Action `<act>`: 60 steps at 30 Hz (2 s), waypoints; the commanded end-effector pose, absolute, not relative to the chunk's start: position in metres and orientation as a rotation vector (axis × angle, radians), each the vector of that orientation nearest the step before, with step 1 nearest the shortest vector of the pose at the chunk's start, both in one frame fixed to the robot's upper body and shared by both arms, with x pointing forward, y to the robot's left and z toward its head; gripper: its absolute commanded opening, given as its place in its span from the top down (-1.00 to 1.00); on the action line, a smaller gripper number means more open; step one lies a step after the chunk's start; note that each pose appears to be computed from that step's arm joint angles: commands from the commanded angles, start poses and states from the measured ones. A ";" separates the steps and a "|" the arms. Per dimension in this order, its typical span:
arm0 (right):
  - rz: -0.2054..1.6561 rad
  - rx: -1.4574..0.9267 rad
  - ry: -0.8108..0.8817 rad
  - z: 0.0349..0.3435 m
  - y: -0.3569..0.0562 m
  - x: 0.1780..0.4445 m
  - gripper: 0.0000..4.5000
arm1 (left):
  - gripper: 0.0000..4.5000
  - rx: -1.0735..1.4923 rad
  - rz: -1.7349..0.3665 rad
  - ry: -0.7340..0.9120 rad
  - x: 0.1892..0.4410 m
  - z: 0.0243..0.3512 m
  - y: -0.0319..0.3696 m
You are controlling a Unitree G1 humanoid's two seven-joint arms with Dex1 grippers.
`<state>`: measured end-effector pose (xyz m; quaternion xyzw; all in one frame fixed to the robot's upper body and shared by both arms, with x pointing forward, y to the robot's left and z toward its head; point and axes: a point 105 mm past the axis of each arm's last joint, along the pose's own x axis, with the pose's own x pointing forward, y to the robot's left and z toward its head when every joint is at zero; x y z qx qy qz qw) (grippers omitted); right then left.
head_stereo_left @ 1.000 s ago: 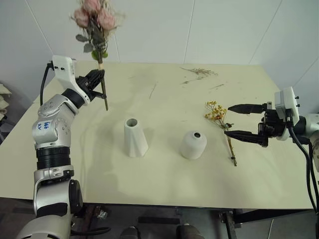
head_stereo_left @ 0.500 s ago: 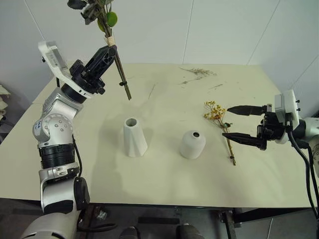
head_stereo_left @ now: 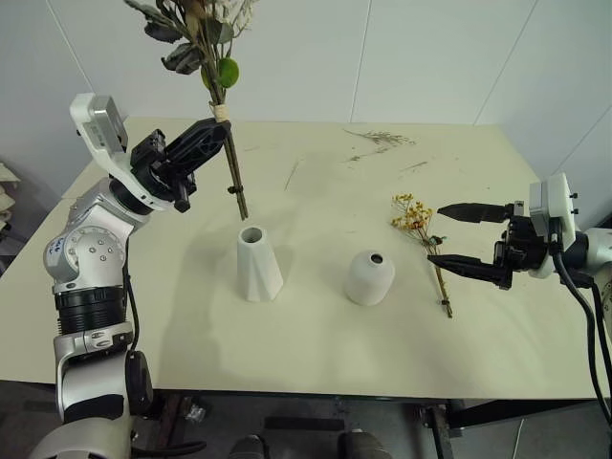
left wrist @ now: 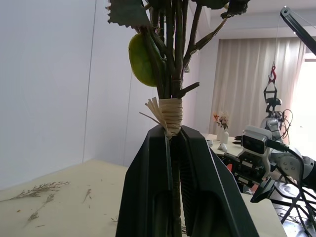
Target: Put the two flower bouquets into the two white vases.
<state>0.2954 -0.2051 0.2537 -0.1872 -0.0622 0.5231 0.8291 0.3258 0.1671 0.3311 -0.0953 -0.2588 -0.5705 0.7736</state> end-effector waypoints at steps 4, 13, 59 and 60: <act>1.090 -0.415 -0.176 0.265 -0.208 0.288 -1.00 | 0.99 -0.161 -1.270 -0.534 0.319 0.321 0.159; 1.097 -0.407 -0.168 0.264 -0.209 0.286 -1.00 | 0.99 -0.173 -1.259 -0.502 0.322 0.309 0.158; 1.081 -0.405 -0.147 0.257 -0.210 0.284 -1.00 | 0.32 -0.136 -1.223 -0.312 0.325 0.258 0.162; 1.081 -0.406 -0.147 0.258 -0.210 0.284 -1.00 | 0.20 -0.131 -1.226 -0.304 0.324 0.258 0.162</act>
